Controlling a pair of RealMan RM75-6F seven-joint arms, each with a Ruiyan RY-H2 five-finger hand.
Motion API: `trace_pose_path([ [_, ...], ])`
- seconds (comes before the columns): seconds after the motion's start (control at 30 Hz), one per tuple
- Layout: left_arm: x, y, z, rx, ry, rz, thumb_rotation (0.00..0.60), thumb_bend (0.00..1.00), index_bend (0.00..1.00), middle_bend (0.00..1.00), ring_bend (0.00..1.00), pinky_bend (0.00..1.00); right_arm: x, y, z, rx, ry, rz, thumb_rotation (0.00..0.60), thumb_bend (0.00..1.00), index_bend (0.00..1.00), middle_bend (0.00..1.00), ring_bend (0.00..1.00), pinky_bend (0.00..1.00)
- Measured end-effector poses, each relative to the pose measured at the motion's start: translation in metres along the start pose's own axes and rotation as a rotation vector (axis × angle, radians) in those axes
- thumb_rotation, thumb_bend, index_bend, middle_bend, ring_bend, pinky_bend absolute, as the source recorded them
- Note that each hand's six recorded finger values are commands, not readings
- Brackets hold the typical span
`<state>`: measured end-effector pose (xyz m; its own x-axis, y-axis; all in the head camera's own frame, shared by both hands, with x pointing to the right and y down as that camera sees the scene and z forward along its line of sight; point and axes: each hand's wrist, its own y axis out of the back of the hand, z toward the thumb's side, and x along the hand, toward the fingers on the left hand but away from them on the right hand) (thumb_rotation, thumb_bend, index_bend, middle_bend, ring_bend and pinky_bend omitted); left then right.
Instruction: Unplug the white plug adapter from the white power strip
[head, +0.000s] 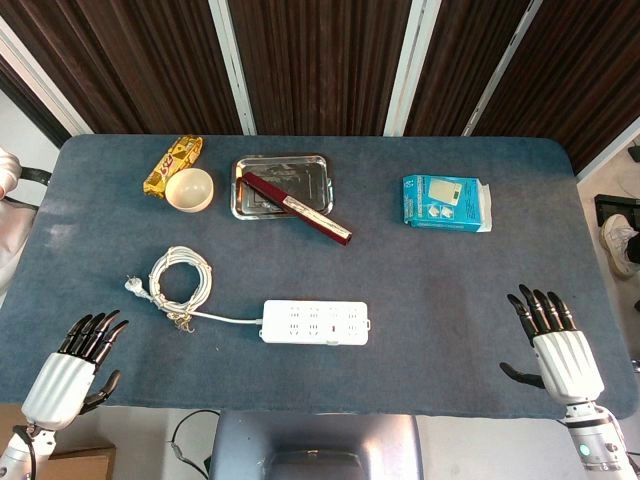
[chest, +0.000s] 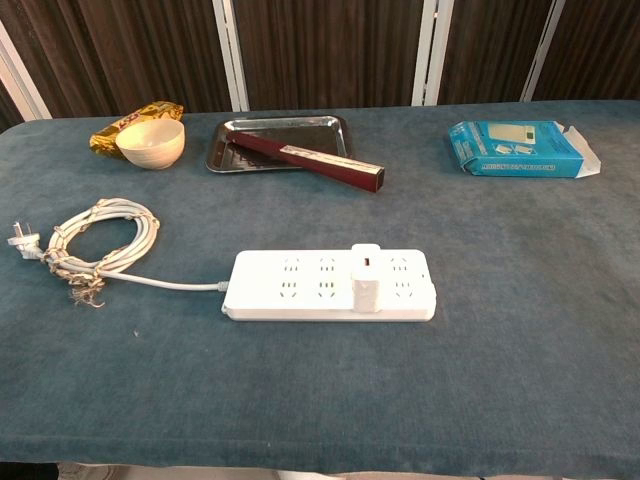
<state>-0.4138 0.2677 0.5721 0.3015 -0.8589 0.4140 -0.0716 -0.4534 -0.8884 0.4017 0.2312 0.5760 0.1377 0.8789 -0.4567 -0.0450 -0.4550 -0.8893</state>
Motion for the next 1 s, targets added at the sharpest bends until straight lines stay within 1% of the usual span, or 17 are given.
trace_pose_path([
  [0.1,0.002,-0.005,0.007,-0.034,-0.038,-0.003,0.600,0.41,0.00,0.00,0.00,0.09,0.000,-0.001,0.000,0.000,-0.002,0.010,0.600,0.22,0.00,0.00,0.00,0.00],
  [0.2,0.009,-0.012,0.022,-0.094,-0.086,0.003,0.600,0.40,0.00,0.00,0.00,0.09,-0.001,-0.001,0.000,-0.003,-0.004,0.003,0.600,0.22,0.00,0.00,0.00,0.00],
  [0.3,0.024,-0.024,0.047,-0.155,-0.155,0.007,0.600,0.40,0.00,0.00,0.00,0.09,-0.003,-0.001,0.000,-0.002,-0.010,0.004,0.600,0.22,0.00,0.00,0.00,0.00],
  [0.37,0.035,-0.033,0.066,-0.178,-0.205,-0.009,0.600,0.39,0.00,0.00,0.00,0.09,-0.005,-0.001,0.000,0.002,-0.013,0.007,0.600,0.22,0.00,0.00,0.00,0.00],
  [0.47,0.048,-0.048,0.096,-0.173,-0.266,-0.053,0.600,0.39,0.00,0.00,0.00,0.09,-0.009,0.002,0.001,0.002,-0.016,-0.004,0.600,0.22,0.00,0.00,0.00,0.00],
  [0.57,0.062,-0.064,0.128,-0.141,-0.321,-0.101,0.600,0.39,0.00,0.00,0.00,0.09,-0.012,0.005,0.002,0.000,-0.016,-0.009,0.600,0.22,0.00,0.00,0.00,0.00],
  [0.63,0.072,-0.073,0.149,-0.118,-0.347,-0.112,0.600,0.39,0.00,0.00,0.00,0.09,-0.012,0.005,0.002,-0.001,-0.015,-0.005,0.600,0.22,0.00,0.00,0.00,0.00],
  [0.73,0.090,-0.084,0.185,-0.087,-0.375,-0.093,0.600,0.39,0.00,0.00,0.00,0.09,-0.014,0.002,0.002,-0.006,-0.013,0.014,0.600,0.22,0.00,0.00,0.00,0.00],
  [0.87,0.118,-0.094,0.229,-0.110,-0.386,-0.061,0.600,0.39,0.00,0.00,0.00,0.09,-0.018,0.001,-0.002,-0.010,-0.021,0.030,0.600,0.22,0.00,0.00,0.00,0.00],
  [1.0,0.145,-0.104,0.254,-0.090,-0.376,-0.064,0.600,0.38,0.00,0.00,0.00,0.09,-0.019,0.002,-0.006,-0.017,-0.026,0.034,0.600,0.22,0.00,0.00,0.00,0.00],
])
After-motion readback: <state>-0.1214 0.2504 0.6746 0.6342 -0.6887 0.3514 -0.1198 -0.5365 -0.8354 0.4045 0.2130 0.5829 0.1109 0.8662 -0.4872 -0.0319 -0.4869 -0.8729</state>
